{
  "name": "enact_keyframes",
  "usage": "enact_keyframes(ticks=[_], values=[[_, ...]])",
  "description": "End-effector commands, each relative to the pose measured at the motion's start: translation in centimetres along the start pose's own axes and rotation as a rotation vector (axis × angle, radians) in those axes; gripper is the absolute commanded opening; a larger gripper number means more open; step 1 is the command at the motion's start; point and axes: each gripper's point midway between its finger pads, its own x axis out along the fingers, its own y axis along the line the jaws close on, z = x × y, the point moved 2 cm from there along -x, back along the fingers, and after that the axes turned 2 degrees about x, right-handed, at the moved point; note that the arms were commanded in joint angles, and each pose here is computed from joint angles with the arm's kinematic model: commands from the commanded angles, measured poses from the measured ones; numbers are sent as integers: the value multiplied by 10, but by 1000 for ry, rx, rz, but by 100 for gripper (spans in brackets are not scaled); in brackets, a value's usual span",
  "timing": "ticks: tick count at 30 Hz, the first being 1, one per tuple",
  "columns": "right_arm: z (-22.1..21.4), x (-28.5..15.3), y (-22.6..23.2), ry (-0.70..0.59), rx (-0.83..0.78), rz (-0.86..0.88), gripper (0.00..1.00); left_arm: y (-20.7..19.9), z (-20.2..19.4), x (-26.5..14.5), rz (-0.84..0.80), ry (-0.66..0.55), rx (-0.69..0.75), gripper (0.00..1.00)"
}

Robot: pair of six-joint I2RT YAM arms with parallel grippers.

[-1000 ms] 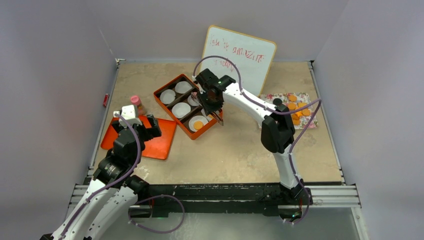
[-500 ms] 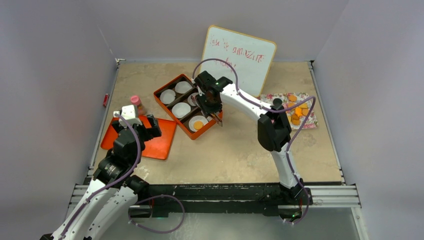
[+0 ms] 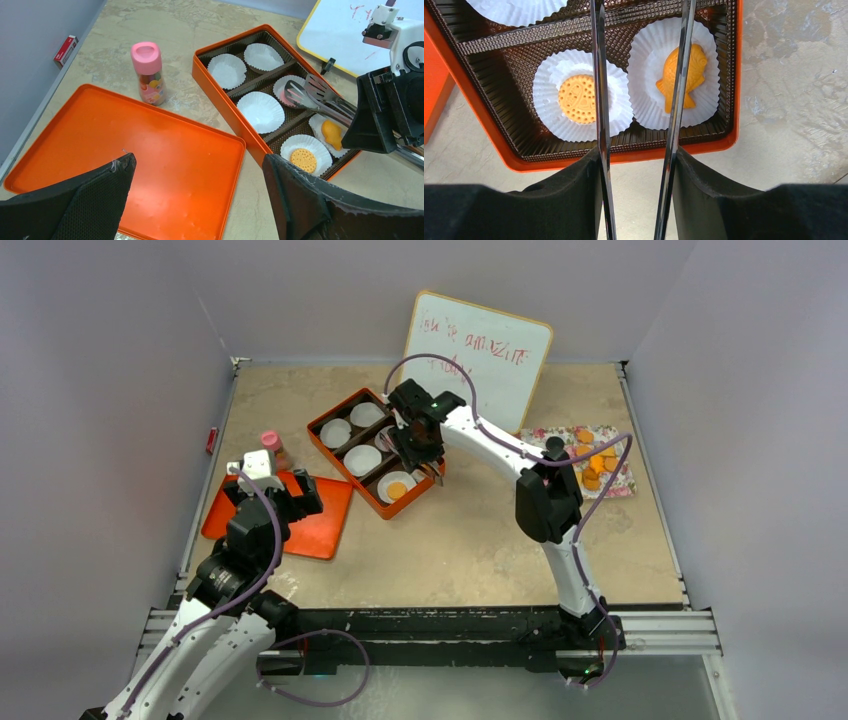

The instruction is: Pack the cookies

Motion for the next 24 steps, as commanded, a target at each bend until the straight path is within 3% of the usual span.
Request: enact_keyframes(ticks=[1, 12, 24], values=[[21, -31, 0, -87, -9, -2, 50, -1, 7, 1, -8, -30, -4, 97], [20, -90, 4, -171, 24, 53, 46, -1, 8, 0, -7, -33, -7, 97], [-23, -142, -55, -189, 115, -122, 44, 0, 8, 0, -7, -35, -8, 97]])
